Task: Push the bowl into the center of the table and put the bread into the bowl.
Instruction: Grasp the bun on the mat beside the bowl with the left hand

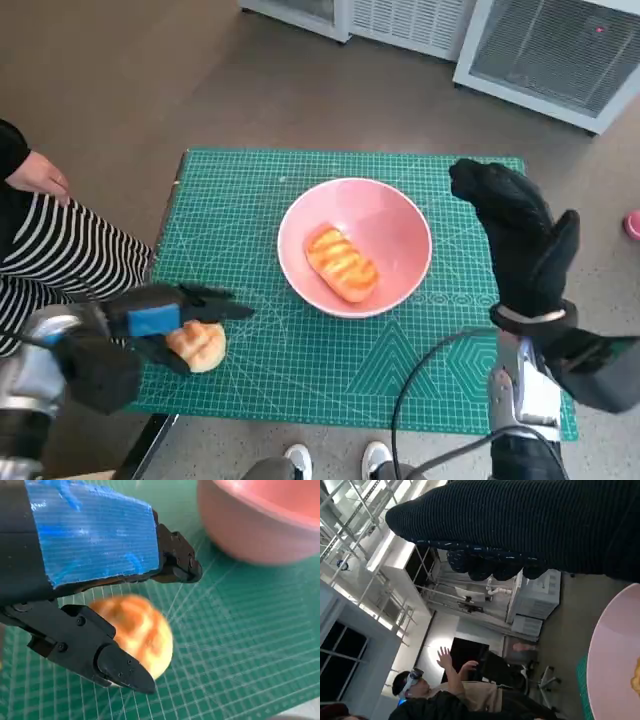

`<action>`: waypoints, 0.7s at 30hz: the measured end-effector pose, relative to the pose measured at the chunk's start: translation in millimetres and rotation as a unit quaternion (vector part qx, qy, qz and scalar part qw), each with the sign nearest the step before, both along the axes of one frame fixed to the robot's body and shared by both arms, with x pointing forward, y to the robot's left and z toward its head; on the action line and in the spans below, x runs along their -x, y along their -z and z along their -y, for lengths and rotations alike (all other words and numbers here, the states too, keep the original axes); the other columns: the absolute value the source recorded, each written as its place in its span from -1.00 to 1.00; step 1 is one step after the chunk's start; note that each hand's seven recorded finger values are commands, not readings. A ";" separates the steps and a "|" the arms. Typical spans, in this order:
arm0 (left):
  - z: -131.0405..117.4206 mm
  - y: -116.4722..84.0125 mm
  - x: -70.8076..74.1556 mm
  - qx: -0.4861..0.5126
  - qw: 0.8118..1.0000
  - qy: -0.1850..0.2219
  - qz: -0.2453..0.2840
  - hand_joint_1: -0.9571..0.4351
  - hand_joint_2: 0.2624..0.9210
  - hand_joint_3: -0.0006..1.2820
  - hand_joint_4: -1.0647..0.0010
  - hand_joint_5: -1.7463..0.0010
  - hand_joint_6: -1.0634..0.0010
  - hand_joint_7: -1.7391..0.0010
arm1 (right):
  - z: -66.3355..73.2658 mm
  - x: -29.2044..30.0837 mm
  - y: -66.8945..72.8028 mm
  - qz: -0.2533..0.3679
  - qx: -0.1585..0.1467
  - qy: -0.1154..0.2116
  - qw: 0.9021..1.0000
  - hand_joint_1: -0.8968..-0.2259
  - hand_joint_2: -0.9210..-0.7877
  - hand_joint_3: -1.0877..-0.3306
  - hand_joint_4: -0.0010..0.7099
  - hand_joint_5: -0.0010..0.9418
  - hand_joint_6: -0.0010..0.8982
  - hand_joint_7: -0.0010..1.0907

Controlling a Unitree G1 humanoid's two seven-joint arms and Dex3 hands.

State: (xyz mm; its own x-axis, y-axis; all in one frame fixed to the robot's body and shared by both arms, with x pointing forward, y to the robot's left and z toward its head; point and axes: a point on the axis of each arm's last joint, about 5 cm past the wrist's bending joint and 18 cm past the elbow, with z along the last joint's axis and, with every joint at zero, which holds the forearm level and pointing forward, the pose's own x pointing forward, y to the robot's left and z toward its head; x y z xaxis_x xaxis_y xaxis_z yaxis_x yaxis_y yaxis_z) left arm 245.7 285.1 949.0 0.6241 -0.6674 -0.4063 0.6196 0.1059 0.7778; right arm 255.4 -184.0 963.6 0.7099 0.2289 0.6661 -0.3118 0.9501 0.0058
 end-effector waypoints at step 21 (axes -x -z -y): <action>4.3 -20.2 -10.0 -0.027 0.999 0.016 0.011 0.38 0.97 -0.91 -0.29 -0.37 -0.31 -0.21 | 2.0 3.4 1.0 -0.005 -0.004 0.010 1.000 -0.36 -1.00 0.01 -0.54 -0.98 -0.91 -0.05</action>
